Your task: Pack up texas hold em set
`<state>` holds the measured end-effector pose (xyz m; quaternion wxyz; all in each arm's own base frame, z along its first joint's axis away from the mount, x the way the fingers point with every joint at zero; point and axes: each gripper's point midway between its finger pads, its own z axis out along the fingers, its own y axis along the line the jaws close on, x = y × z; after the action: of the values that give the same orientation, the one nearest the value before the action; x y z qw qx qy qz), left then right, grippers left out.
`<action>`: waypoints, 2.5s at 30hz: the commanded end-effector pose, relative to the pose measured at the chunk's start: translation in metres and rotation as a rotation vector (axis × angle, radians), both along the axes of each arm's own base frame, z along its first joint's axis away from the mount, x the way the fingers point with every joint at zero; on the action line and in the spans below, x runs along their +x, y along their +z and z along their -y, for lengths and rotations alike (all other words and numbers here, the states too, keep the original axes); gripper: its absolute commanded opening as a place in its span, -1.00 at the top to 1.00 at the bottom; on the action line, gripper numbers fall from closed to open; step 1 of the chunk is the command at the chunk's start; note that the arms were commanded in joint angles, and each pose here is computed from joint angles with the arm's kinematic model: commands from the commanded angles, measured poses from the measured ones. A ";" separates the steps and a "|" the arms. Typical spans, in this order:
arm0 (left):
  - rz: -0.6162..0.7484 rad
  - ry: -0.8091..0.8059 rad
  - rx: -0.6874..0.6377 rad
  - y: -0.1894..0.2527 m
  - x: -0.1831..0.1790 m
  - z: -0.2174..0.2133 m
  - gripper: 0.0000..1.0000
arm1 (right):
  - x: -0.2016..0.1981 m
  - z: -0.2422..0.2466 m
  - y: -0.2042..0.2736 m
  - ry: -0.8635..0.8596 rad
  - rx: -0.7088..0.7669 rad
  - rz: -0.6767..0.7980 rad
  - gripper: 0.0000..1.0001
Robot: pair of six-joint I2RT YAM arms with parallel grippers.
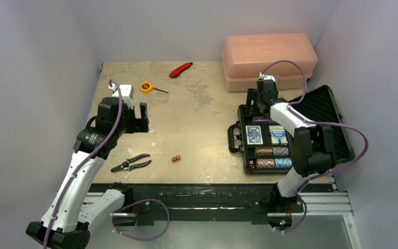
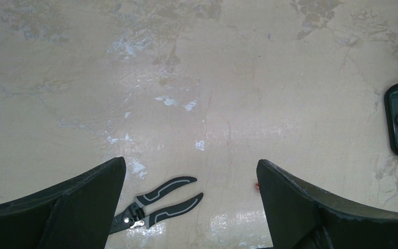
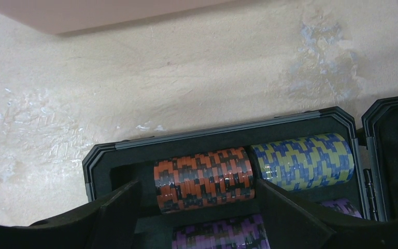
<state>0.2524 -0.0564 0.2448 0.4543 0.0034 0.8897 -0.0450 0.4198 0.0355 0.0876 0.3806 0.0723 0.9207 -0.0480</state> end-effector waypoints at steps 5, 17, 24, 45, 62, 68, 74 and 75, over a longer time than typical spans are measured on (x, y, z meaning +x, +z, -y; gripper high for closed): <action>0.022 -0.011 -0.014 0.004 0.005 0.004 -0.95 | 0.018 0.001 0.042 -0.016 0.014 0.117 -0.72; 0.022 -0.013 -0.013 0.005 0.005 0.005 -0.95 | 0.014 -0.023 0.065 0.064 0.085 0.159 -0.56; 0.027 -0.015 -0.017 0.006 0.004 0.005 -0.95 | 0.013 -0.049 0.057 0.118 0.066 0.116 -0.01; 0.037 -0.018 -0.022 0.008 0.002 0.005 -0.95 | 0.013 -0.043 0.006 0.027 -0.053 -0.024 0.89; 0.030 -0.017 -0.020 0.007 0.003 0.005 -0.96 | 0.008 0.002 -0.001 -0.130 -0.255 -0.051 0.89; 0.030 -0.017 -0.019 0.007 0.003 0.005 -0.96 | 0.007 0.005 -0.002 -0.129 -0.269 -0.066 0.89; 0.029 -0.017 -0.019 0.006 0.003 0.005 -0.96 | 0.009 -0.013 0.025 -0.052 -0.196 0.002 0.62; 0.030 -0.017 -0.018 0.007 0.003 0.005 -0.95 | 0.009 -0.018 0.031 -0.038 -0.179 0.017 0.56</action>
<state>0.2522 -0.0582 0.2446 0.4531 0.0057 0.8900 -0.0494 0.4258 0.0665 0.0723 0.3497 0.0498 0.9275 -0.1223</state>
